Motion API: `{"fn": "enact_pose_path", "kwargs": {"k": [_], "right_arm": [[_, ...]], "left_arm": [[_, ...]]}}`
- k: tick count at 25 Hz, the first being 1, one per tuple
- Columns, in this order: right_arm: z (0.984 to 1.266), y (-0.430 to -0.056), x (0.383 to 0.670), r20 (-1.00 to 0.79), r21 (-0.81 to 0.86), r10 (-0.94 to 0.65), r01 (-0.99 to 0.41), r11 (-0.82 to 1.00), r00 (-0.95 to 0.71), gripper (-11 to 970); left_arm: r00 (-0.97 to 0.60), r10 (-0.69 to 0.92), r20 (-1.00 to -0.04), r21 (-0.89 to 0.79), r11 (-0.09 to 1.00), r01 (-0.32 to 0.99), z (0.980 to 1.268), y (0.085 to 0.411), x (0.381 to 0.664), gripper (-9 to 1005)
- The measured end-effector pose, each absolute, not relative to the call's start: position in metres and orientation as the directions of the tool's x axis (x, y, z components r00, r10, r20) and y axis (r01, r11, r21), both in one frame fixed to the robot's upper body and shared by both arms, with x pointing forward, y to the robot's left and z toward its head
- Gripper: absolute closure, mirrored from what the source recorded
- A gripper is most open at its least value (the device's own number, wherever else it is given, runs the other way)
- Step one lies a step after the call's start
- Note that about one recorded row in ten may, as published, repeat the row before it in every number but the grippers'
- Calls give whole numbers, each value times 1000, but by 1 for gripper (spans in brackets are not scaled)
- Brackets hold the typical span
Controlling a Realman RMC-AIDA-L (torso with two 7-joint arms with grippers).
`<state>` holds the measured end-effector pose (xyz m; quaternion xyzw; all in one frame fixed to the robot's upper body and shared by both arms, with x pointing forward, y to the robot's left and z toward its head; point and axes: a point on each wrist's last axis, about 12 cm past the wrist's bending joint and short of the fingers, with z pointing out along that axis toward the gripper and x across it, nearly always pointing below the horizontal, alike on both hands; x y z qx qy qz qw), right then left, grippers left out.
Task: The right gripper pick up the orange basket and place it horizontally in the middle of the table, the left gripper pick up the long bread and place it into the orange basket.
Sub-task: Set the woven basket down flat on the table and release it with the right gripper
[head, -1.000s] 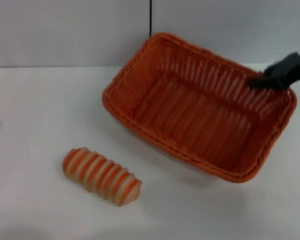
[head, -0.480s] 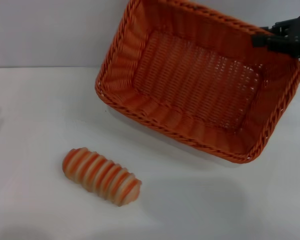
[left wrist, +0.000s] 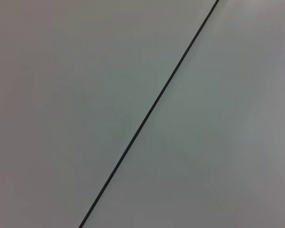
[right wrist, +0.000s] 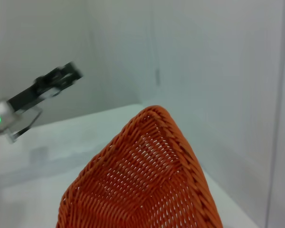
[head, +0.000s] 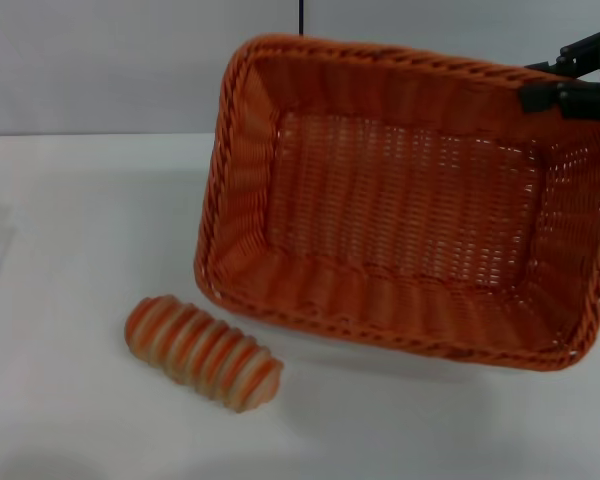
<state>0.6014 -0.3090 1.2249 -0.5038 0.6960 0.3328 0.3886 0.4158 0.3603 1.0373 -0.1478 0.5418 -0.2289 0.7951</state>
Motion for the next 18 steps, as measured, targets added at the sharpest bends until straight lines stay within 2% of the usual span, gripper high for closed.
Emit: {"fn": "enact_pose_path", "kwargs": {"k": [5, 9, 18], "right_arm": [[1232, -299, 605, -835, 69, -527, -980, 188, -160, 792], [1223, -283, 608, -774, 95, -616, -988, 122, -151, 792], [1212, -270, 609, -770, 93, -629, -994, 57, -108, 793]], "left_arm": [[307, -526, -793, -484, 850, 208, 1038, 360, 416, 160], [305, -532, -789, -491, 846, 207, 1036, 359, 413, 161], [297, -553, -779, -515, 833, 202, 1033, 354, 410, 161]]}}
